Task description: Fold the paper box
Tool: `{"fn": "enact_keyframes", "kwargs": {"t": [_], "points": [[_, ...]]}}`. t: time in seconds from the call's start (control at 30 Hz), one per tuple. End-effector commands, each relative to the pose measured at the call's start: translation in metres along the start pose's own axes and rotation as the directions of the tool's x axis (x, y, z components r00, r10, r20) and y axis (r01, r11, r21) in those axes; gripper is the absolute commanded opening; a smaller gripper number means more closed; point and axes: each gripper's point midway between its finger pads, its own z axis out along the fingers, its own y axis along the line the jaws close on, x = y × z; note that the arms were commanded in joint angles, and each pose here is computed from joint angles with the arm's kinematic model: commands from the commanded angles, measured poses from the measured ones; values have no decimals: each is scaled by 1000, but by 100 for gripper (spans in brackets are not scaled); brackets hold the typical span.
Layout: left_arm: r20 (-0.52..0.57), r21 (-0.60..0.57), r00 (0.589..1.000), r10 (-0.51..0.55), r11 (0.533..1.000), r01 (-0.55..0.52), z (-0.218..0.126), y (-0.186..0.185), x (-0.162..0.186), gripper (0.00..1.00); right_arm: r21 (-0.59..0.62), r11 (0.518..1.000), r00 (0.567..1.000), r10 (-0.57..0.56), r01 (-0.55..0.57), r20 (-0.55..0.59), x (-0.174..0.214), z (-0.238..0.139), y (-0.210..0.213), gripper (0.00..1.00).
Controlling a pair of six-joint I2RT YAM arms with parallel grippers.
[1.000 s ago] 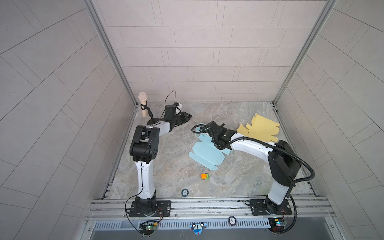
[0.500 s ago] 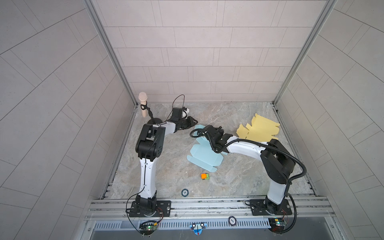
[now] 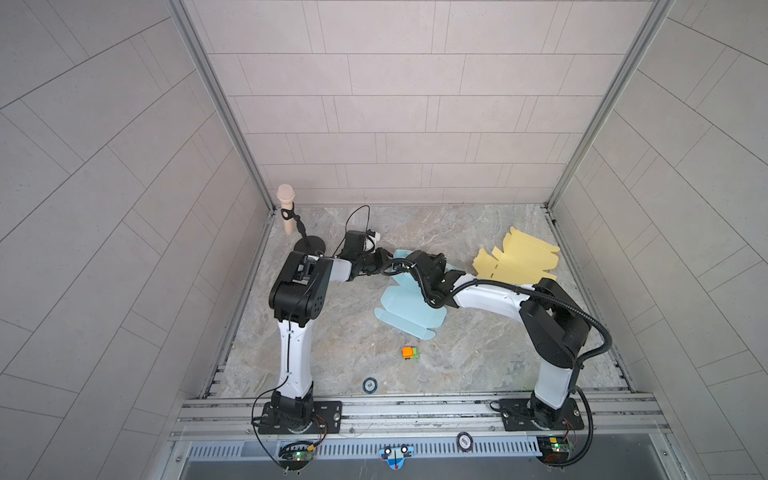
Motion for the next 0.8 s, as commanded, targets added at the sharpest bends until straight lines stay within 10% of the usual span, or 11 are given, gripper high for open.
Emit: {"fn": "enact_keyframes", "kwargs": {"t": [0.0, 0.77], "points": [[55, 108, 997, 52, 992, -58, -11, -40, -9, 28, 28, 1000, 1000, -6, 6, 13, -3, -7, -6, 0], [106, 109, 988, 109, 987, -121, -48, -38, 49, 34, 21, 1000, 997, 2, -4, 79, -10, -27, 2, 0]]}}
